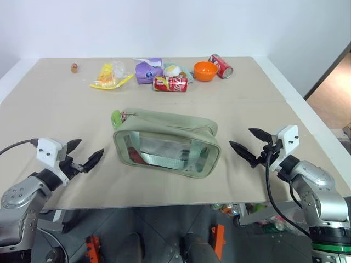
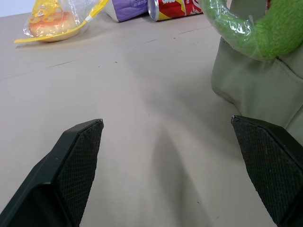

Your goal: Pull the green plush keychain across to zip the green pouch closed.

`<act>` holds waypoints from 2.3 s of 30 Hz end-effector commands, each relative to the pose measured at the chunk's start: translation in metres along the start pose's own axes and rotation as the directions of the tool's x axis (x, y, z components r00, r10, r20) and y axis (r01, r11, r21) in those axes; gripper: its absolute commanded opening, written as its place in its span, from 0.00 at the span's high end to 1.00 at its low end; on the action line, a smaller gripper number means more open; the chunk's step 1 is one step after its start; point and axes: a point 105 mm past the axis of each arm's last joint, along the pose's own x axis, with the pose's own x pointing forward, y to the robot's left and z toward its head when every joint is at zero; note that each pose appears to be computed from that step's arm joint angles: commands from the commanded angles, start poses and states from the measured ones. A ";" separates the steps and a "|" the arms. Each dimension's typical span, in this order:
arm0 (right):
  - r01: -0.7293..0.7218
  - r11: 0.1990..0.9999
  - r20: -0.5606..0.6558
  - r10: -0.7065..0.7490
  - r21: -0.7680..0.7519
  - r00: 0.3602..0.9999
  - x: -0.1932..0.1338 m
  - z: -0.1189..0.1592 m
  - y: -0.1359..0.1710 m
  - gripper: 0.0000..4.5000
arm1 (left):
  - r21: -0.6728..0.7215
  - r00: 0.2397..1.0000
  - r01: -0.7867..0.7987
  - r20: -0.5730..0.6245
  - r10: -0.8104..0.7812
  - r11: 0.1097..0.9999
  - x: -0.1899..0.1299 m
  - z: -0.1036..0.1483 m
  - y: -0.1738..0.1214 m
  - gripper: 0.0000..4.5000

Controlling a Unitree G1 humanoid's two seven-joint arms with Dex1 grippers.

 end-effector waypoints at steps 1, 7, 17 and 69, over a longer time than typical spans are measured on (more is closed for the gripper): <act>0.008 0.999 0.043 -0.006 -0.042 0.999 -0.003 0.015 -0.007 0.01 | 0.045 0.999 0.011 0.040 -0.013 0.999 0.003 0.015 0.001 0.00; 0.002 0.999 0.037 0.000 -0.044 0.999 -0.005 0.012 -0.005 0.01 | 0.033 0.998 0.038 0.052 -0.039 0.999 0.005 0.019 0.001 0.00; 0.010 0.999 0.035 -0.008 -0.044 0.999 -0.006 0.012 -0.009 0.01 | -0.044 0.971 0.227 0.082 -0.223 0.973 -0.023 0.041 -0.012 0.00; -0.484 0.847 -0.006 0.495 -0.219 0.869 0.021 0.084 0.062 0.99 | 0.059 0.649 0.756 0.063 -0.758 0.652 -0.009 0.080 -0.135 0.00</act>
